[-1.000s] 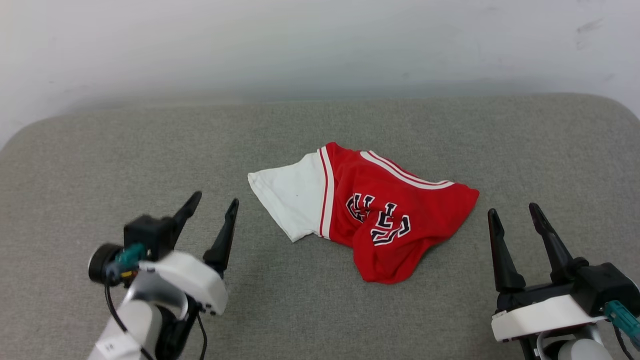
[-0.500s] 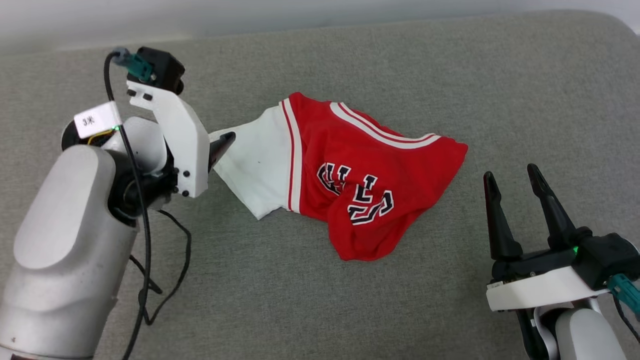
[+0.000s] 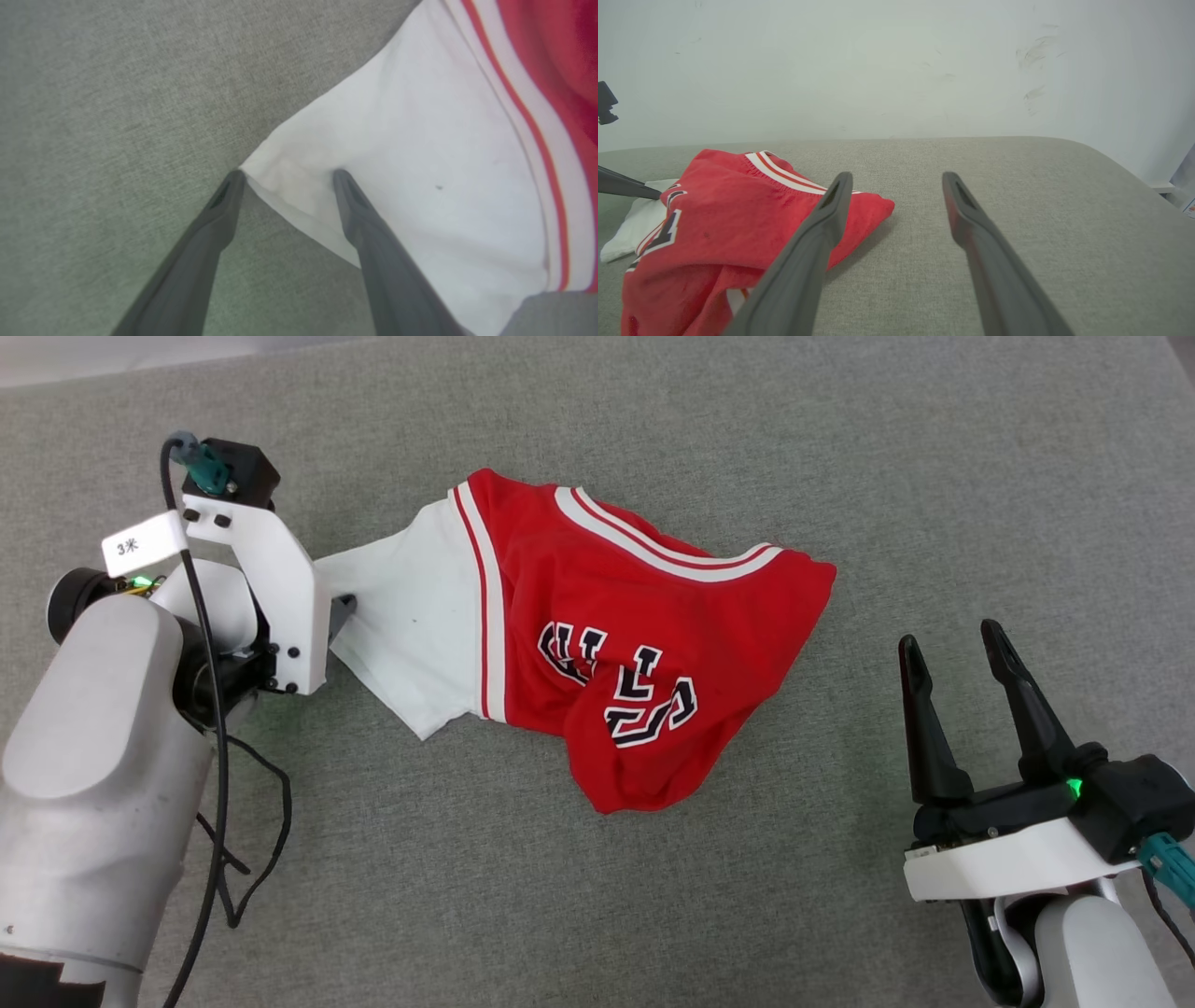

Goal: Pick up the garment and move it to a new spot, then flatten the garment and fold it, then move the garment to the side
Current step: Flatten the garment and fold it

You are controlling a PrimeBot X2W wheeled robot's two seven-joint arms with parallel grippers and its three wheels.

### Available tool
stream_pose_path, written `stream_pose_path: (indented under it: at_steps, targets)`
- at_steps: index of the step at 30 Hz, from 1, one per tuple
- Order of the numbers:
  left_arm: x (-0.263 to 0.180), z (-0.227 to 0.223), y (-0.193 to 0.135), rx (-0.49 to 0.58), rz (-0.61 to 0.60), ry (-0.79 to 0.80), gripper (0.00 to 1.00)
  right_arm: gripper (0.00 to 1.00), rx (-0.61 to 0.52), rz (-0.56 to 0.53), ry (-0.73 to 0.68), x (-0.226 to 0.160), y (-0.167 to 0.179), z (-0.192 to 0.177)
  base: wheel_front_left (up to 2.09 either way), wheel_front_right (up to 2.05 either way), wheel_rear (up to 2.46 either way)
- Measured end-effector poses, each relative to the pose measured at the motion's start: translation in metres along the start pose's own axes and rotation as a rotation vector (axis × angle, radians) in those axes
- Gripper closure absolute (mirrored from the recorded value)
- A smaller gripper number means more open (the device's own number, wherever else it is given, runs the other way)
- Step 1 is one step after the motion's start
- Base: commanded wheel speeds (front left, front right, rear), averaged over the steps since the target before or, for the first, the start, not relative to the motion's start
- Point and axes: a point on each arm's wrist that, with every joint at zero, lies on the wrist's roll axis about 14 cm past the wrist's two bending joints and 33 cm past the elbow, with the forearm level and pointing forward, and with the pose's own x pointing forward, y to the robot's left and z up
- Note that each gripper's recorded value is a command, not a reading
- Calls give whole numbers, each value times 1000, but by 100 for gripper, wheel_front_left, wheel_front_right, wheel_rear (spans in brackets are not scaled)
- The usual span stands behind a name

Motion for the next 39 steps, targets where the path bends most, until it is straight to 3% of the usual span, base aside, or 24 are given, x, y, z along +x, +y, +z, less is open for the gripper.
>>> stream_pose_path:
  at_steps: [2,3,10,16,22,28,35,36,37,38,39]
  targets:
    - [4,-6,2,0,3,19,0,0,1,5,5,1,2,-2,0,0,0]
    - [9,-11,3,-7,-7,44,100,0,-2,13,4,6,4,-3,0,0,0]
    - [2,-11,11,-63,-8,-13,100,0,-3,41,6,11,13,-6,0,0,0]
    - [-30,-22,48,-149,79,-95,100,0,-9,67,-22,11,22,4,0,0,0]
    - [-74,-74,73,-224,168,-105,100,0,0,120,-47,7,42,15,0,0,0]
    - [-101,-124,64,-261,193,-98,100,0,10,160,-69,1,56,24,0,0,0]
    - [-115,-155,30,-290,160,-140,100,0,14,177,-84,-9,62,32,0,0,0]
    - [-117,-155,28,-288,160,-161,83,0,14,179,-86,-10,63,33,0,0,0]
    - [-120,-152,27,-273,168,-191,11,0,14,180,-87,-11,63,33,0,0,0]
    - [-124,-146,28,-259,181,-232,0,0,15,181,-86,-12,64,33,0,0,0]
    - [-129,-137,30,-244,195,-289,0,0,15,182,-85,-14,64,33,0,0,0]
